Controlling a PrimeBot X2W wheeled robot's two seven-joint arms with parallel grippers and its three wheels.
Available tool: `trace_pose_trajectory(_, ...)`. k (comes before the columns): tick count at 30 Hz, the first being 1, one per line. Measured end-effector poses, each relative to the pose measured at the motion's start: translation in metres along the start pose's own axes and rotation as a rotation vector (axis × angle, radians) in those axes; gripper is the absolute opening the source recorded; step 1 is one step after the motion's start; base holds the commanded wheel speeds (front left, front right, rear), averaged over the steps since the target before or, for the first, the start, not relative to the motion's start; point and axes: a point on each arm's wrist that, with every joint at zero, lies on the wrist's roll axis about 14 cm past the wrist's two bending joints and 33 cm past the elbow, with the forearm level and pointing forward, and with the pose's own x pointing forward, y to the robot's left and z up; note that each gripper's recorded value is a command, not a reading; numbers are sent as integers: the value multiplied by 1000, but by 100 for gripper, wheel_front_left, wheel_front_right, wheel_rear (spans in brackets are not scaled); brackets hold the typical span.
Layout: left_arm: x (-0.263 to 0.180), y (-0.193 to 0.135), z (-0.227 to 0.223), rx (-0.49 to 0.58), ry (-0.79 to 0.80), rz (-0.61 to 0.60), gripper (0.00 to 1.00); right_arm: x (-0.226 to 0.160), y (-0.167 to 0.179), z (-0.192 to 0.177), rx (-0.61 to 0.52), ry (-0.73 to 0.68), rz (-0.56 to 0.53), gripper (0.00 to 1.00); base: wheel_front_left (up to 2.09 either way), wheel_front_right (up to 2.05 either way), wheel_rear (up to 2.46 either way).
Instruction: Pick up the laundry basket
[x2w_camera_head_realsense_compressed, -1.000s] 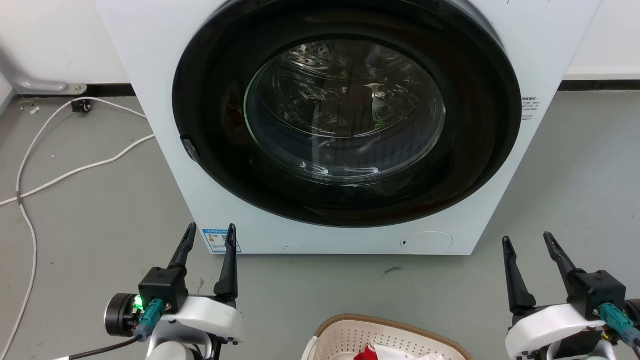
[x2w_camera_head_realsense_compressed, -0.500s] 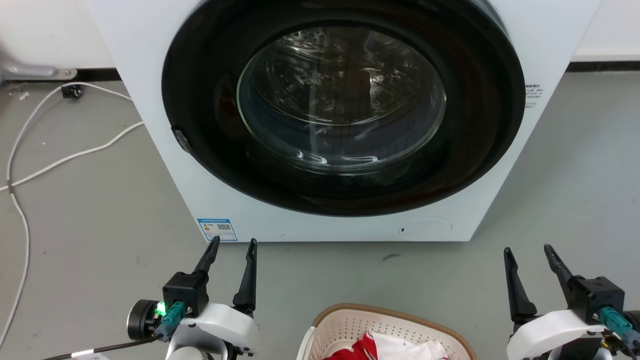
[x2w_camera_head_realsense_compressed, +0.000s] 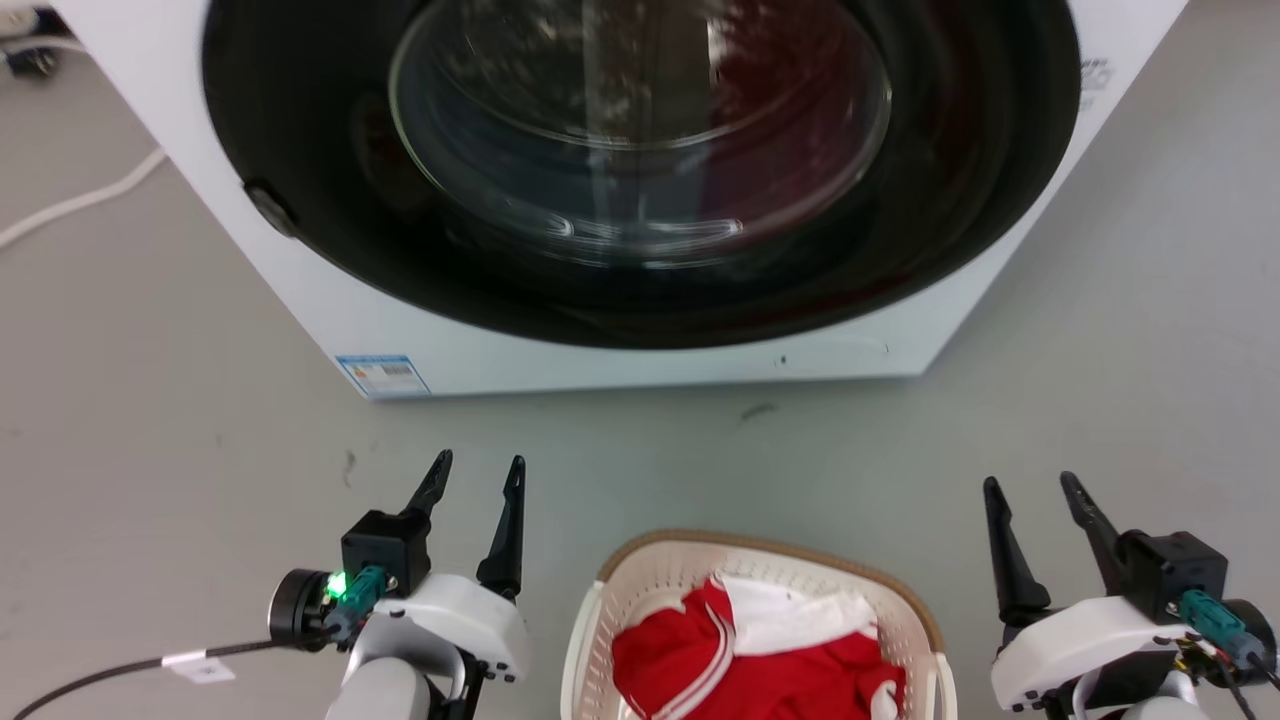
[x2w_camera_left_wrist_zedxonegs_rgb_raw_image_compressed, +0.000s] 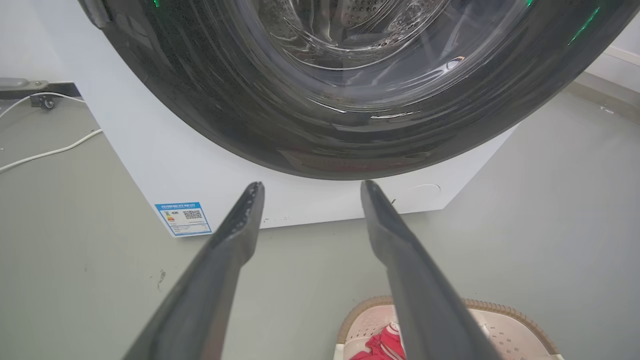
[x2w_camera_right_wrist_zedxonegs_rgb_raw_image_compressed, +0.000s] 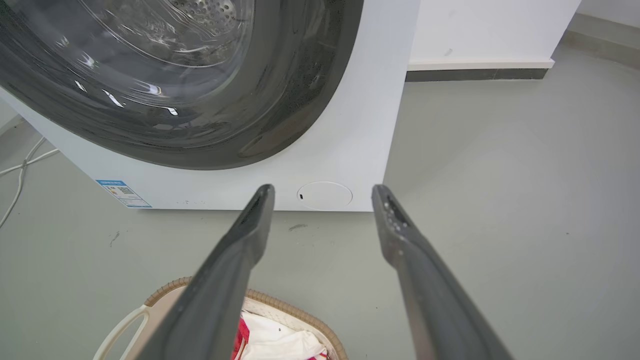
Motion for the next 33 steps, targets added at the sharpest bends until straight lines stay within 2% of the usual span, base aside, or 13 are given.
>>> trace_pose_trajectory(9,23,-14,-65,-23,187,-71,100,6,-7,-61,62,161,-31,100,0,0,0)
trace_pose_trajectory(21,33,-26,-150,-35,467,-149,100,-6,-12,-140,139,410,-77,100,0,0,0)
trace_pose_trajectory(33,40,-33,-213,-31,695,-210,100,-19,-9,-205,217,665,-107,100,0,0,0)
